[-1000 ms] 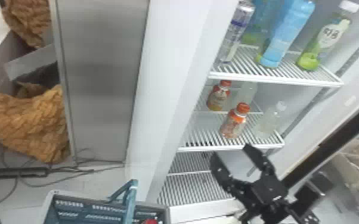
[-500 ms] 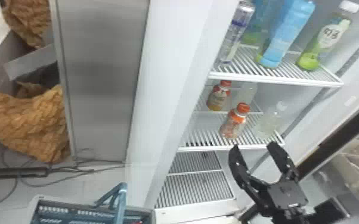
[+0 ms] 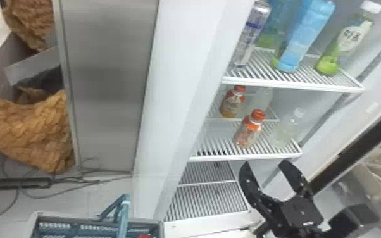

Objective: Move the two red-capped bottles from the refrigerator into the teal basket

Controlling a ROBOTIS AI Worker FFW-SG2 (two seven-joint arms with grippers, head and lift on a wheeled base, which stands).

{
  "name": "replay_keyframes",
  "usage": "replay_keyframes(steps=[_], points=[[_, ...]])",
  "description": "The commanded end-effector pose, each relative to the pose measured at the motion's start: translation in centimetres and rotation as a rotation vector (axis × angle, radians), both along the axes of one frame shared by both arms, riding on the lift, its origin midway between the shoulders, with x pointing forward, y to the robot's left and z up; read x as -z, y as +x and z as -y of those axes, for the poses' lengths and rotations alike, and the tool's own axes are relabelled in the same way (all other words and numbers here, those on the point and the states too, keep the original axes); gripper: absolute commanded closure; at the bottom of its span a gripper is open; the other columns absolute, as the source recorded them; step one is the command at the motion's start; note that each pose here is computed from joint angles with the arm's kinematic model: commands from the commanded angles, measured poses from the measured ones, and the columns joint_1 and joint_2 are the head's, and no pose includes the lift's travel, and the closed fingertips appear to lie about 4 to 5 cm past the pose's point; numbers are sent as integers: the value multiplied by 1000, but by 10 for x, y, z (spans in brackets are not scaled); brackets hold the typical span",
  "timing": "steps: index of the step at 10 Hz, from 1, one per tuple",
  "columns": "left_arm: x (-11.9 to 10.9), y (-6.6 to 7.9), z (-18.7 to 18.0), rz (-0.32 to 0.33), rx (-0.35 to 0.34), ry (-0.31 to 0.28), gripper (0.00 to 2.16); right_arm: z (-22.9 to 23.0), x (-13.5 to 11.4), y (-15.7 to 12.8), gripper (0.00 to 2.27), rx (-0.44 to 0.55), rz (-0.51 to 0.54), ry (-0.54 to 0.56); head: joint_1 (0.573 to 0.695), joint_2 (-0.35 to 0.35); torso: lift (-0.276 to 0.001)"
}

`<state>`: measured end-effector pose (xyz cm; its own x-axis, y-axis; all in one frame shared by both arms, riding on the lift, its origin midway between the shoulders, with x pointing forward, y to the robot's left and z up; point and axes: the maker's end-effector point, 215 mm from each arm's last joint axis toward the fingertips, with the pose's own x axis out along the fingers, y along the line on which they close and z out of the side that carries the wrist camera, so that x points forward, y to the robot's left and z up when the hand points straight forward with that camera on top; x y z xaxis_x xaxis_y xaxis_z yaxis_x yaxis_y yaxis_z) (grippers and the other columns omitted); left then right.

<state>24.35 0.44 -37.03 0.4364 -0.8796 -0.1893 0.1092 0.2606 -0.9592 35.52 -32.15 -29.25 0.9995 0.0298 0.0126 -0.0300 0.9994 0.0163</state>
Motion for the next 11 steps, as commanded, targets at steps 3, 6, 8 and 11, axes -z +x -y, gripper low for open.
replay_keyframes(steps=[3,6,8,11], points=[[0,1,-1,0,-7,0,1165,-1,7,0,90,-3,-26,11,695,-350,-224],[0,1,0,1,-8,-1,1165,-1,8,0,91,-5,-31,13,695,-350,-224],[0,2,-1,2,-10,-1,1165,-1,7,0,91,-5,-28,12,695,-350,-224],[0,2,-1,3,-9,-1,1165,-1,8,0,91,-6,-31,12,695,-350,-224]])
